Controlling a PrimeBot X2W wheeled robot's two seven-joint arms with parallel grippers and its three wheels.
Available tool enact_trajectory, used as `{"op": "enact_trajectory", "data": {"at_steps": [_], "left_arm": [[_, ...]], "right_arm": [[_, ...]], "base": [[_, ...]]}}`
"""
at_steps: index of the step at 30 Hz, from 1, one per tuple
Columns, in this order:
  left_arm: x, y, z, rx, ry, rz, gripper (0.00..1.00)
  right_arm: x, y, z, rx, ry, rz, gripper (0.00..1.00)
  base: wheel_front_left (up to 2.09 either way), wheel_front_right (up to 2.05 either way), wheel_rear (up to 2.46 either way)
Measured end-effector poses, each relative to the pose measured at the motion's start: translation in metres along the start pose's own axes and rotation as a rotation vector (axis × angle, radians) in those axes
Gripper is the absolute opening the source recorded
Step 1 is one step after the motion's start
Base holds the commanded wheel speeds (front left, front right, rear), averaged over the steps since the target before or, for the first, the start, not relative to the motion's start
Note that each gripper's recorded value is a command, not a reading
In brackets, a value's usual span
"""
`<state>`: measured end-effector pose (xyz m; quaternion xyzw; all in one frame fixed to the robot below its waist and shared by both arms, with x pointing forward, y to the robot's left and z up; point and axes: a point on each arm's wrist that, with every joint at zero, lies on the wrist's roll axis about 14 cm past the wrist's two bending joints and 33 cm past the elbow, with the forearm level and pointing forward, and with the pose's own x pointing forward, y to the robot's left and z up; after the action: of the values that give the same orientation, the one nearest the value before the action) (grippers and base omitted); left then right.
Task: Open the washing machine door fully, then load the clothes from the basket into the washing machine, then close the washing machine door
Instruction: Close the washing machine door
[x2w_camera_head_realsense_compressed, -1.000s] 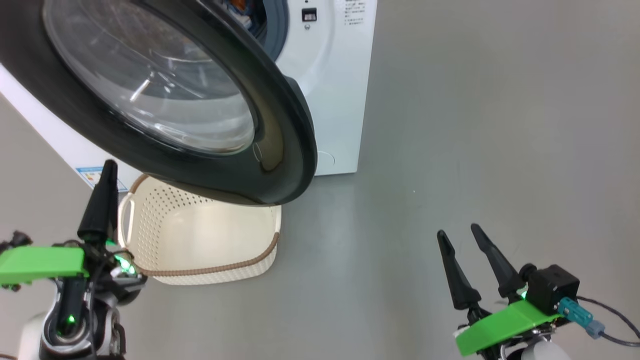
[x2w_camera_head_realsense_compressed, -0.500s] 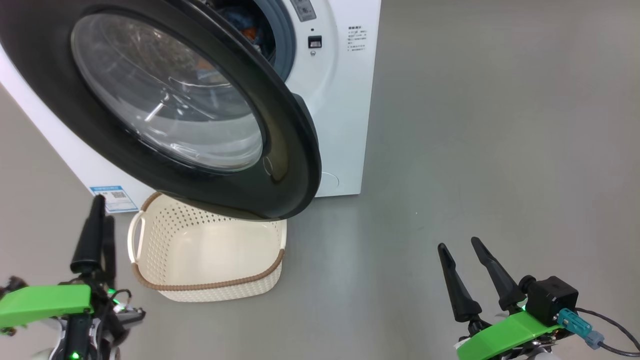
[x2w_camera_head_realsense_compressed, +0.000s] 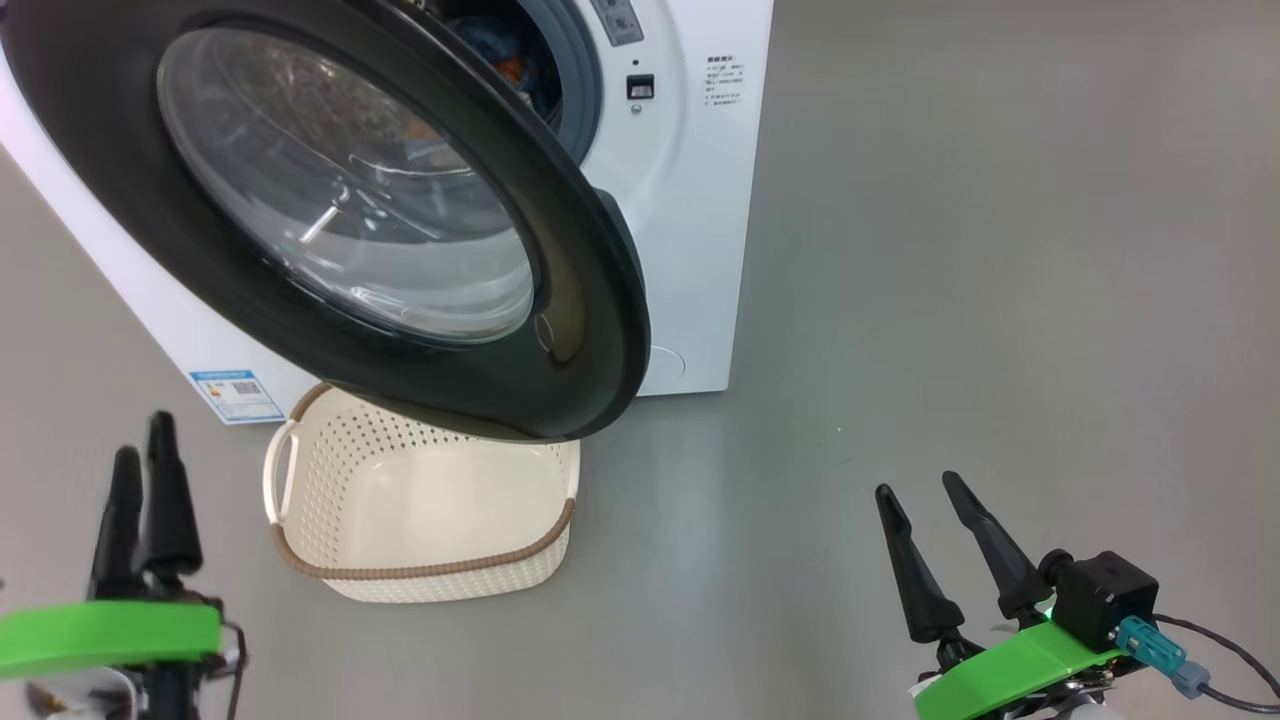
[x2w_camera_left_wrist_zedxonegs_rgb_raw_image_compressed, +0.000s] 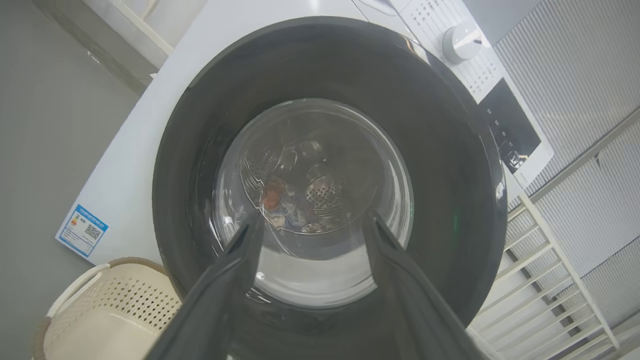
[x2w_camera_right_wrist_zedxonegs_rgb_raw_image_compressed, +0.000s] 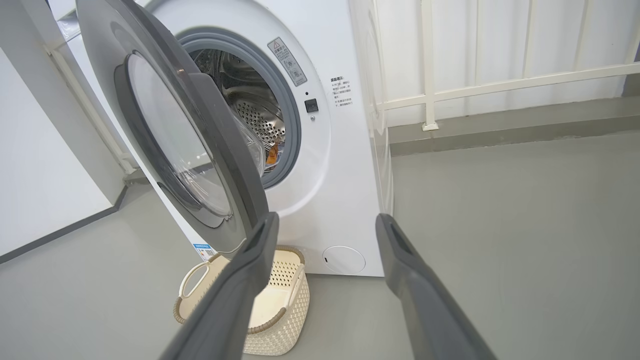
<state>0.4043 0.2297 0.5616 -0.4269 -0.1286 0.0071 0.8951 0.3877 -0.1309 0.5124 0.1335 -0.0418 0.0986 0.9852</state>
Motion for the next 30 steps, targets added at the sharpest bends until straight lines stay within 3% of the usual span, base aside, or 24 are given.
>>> {"op": "enact_trajectory", "data": {"at_steps": [2,4,5,7,17,24,30], "left_arm": [[-0.004,0.005,-0.004,0.097,0.024,-0.001,1.0],[-0.005,0.008,-0.003,0.127,0.019,0.004,1.0],[-0.004,0.009,0.002,0.24,0.015,-0.008,1.0],[-0.005,0.007,0.0,0.348,0.026,-0.03,1.0],[-0.02,0.011,-0.024,0.641,0.123,-0.078,1.0],[-0.033,0.02,-0.036,0.735,0.173,-0.072,1.0],[-0.043,0.026,-0.043,0.738,0.194,-0.043,1.0]], "right_arm": [[0.0,0.0,0.0,0.0,0.001,0.001,1.0],[0.0,0.001,0.0,0.0,0.0,0.002,1.0],[0.001,0.0,0.0,0.0,0.001,0.002,1.0],[0.001,0.0,0.0,0.0,0.001,0.001,1.0],[0.001,-0.002,-0.001,0.001,0.002,-0.003,1.0],[0.001,-0.002,0.0,0.001,-0.001,-0.005,1.0],[0.001,-0.002,0.001,0.0,-0.005,-0.006,1.0]], "base": [[0.0,0.0,0.0],[0.0,0.0,0.0],[0.0,0.0,0.0],[0.0,0.0,0.0],[0.0,0.0,0.0],[0.0,0.0,0.0],[0.0,0.0,0.0]]}}
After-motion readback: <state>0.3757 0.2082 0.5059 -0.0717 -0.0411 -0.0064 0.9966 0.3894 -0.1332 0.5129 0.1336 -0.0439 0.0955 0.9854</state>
